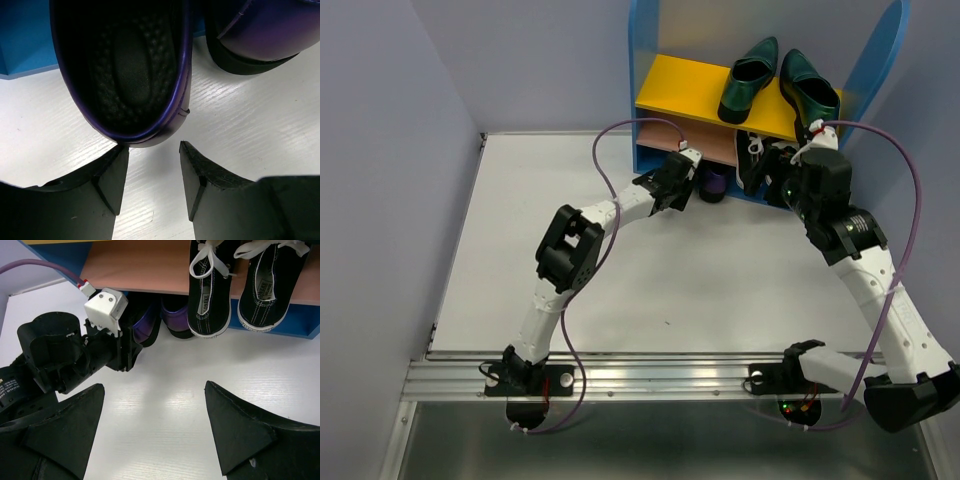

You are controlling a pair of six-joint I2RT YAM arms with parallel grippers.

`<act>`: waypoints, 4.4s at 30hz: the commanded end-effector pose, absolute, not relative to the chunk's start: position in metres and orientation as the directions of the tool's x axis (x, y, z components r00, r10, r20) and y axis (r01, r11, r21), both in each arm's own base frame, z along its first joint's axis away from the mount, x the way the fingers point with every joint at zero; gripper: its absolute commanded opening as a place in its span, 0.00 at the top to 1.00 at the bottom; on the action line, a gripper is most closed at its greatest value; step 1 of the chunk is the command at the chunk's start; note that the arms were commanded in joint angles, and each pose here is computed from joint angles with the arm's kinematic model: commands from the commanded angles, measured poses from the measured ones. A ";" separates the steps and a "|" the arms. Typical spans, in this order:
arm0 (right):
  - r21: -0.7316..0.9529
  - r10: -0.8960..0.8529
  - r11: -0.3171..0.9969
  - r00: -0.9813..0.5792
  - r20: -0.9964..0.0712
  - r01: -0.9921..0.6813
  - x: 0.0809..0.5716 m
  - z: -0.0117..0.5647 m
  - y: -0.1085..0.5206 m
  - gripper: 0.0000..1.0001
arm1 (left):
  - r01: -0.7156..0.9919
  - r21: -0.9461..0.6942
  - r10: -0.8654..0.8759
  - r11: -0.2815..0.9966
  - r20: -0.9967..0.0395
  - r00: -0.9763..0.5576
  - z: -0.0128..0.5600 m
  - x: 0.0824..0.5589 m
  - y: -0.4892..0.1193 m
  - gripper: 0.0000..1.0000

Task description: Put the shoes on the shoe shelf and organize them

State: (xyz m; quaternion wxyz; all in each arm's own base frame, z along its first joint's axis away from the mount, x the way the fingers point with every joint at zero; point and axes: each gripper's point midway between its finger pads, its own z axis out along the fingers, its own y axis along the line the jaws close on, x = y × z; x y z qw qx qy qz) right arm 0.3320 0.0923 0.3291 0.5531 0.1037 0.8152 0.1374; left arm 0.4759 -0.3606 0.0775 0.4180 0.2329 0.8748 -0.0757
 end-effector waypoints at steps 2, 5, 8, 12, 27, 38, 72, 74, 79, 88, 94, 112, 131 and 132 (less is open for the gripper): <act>0.343 0.329 0.939 -0.316 -0.890 0.012 0.335 0.350 0.089 0.13 | 0.481 0.022 0.206 0.876 -0.920 -0.333 0.150 0.518 -0.393 0.44; 0.342 0.329 0.939 -0.316 -0.890 0.014 0.335 0.350 0.089 0.13 | 0.483 0.015 0.190 0.875 -0.929 -0.316 0.156 0.517 -0.393 0.44; 0.342 0.329 0.939 -0.318 -0.889 0.013 0.336 0.349 0.089 0.13 | 0.462 -0.015 0.149 0.887 -0.937 -0.315 0.162 0.514 -0.389 0.43; 0.342 0.329 0.939 -0.316 -0.890 0.014 0.336 0.350 0.089 0.13 | 0.451 -0.033 0.111 0.892 -0.950 -0.290 0.179 0.506 -0.382 0.42; 0.346 0.330 0.938 -0.325 -0.886 0.009 0.337 0.346 0.091 0.13 | 0.410 -0.084 0.044 0.908 -0.955 -0.294 0.178 0.470 -0.354 0.25; 0.351 0.335 0.937 -0.316 -0.887 0.010 0.333 0.349 0.089 0.13 | 0.386 -0.098 0.020 0.917 -0.957 -0.290 0.177 0.490 -0.362 0.19; 0.359 0.342 0.933 -0.311 -0.887 0.003 0.331 0.353 0.090 0.13 | 0.402 -0.095 0.062 0.911 -0.931 -0.361 0.141 0.495 -0.374 0.47; 0.357 0.340 0.934 -0.311 -0.887 0.004 0.331 0.352 0.090 0.13 | 0.399 -0.094 0.061 0.912 -0.931 -0.359 0.142 0.496 -0.374 0.60; 0.354 0.338 0.935 -0.309 -0.889 0.004 0.332 0.353 0.090 0.13 | 0.401 -0.092 0.062 0.912 -0.932 -0.356 0.142 0.500 -0.377 0.85; 0.354 0.337 0.935 -0.311 -0.888 0.003 0.331 0.354 0.090 0.13 | 0.404 -0.098 0.038 0.909 -0.948 -0.316 0.161 0.507 -0.382 1.00; 0.355 0.339 0.935 -0.307 -0.889 0.002 0.331 0.356 0.090 0.13 | 0.426 -0.157 -0.028 0.891 -0.955 -0.294 0.180 0.511 -0.395 1.00; 0.354 0.341 0.935 -0.302 -0.890 0.011 0.326 0.358 0.086 0.13 | 0.396 -0.341 -0.224 0.853 -0.923 -0.313 0.200 0.517 -0.395 1.00; 0.354 0.341 0.935 -0.300 -0.891 0.012 0.322 0.359 0.085 0.13 | 0.349 -0.405 -0.301 0.845 -0.900 -0.316 0.176 0.540 -0.370 1.00; 0.355 0.342 0.935 -0.301 -0.890 0.014 0.322 0.359 0.084 0.13 | 0.352 -0.396 -0.289 0.848 -0.903 -0.318 0.172 0.540 -0.371 1.00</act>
